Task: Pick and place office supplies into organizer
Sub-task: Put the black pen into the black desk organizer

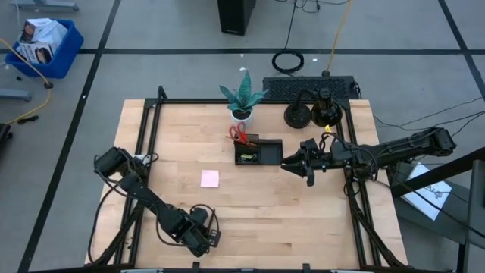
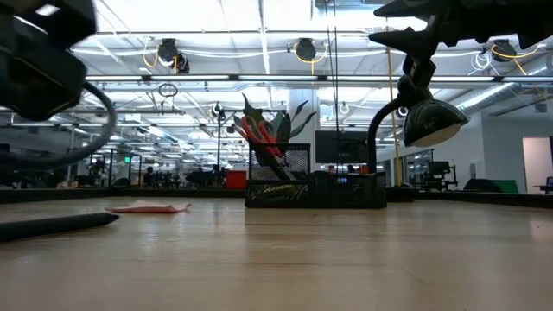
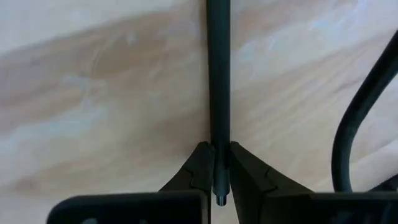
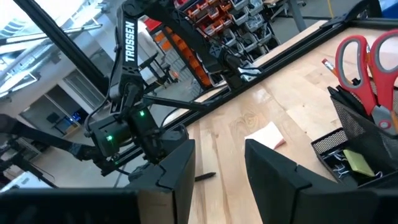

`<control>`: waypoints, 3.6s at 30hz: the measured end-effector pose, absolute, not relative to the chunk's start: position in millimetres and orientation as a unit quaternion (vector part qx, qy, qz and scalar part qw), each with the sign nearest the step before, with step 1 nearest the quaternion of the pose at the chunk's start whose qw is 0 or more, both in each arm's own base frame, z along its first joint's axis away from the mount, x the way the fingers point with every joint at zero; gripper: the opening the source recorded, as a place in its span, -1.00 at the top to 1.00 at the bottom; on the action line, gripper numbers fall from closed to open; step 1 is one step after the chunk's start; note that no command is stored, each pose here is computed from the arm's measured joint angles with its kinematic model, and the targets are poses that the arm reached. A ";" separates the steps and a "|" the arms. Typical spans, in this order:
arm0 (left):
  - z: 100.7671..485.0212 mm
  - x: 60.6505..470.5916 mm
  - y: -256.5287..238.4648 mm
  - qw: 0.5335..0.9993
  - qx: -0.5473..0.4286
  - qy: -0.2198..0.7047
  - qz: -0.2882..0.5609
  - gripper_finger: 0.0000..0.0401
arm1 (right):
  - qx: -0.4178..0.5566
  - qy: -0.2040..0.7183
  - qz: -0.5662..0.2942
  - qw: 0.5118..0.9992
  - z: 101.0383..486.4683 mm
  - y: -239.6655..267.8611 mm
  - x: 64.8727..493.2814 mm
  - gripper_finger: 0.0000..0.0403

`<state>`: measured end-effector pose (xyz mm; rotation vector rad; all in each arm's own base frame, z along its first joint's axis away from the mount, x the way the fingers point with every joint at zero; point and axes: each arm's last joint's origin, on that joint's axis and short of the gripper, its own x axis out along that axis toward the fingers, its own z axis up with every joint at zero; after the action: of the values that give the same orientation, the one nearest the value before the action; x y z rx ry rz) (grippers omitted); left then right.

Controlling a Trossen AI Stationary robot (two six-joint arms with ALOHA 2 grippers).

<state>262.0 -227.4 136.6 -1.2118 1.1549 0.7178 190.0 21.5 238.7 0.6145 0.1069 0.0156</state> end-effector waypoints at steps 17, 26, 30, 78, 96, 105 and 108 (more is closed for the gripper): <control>147.6 287.5 -197.6 0.673 -0.506 0.457 0.287 0.88 | 0.181 0.082 0.010 0.980 232.6 21.7 189.2 0.35; 155.6 297.8 -182.9 0.694 -0.490 0.458 0.261 0.97 | 0.036 0.162 0.121 0.979 217.2 27.4 185.6 0.35; 156.8 303.8 -177.5 0.698 -0.491 0.460 0.246 0.94 | 0.005 0.174 0.141 0.975 211.8 28.7 189.1 0.35; 165.0 335.8 -142.1 0.743 -0.459 0.471 0.122 0.98 | -0.203 0.258 0.333 0.884 162.7 41.4 360.9 0.35; 166.8 340.5 -137.0 0.755 -0.455 0.459 0.111 0.97 | -0.200 0.267 0.337 0.880 141.0 44.6 367.4 0.35; 166.8 340.6 -136.8 0.755 -0.454 0.459 0.111 0.96 | -0.200 0.265 0.338 0.881 140.7 44.7 367.7 0.43; 166.9 340.6 -136.8 0.756 -0.454 0.459 0.110 0.96 | -0.199 0.265 0.338 0.881 140.8 44.7 367.7 0.52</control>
<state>340.6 -136.8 166.9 -0.9903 1.0008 0.2410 367.7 44.7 140.8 -0.4156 0.5527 0.7053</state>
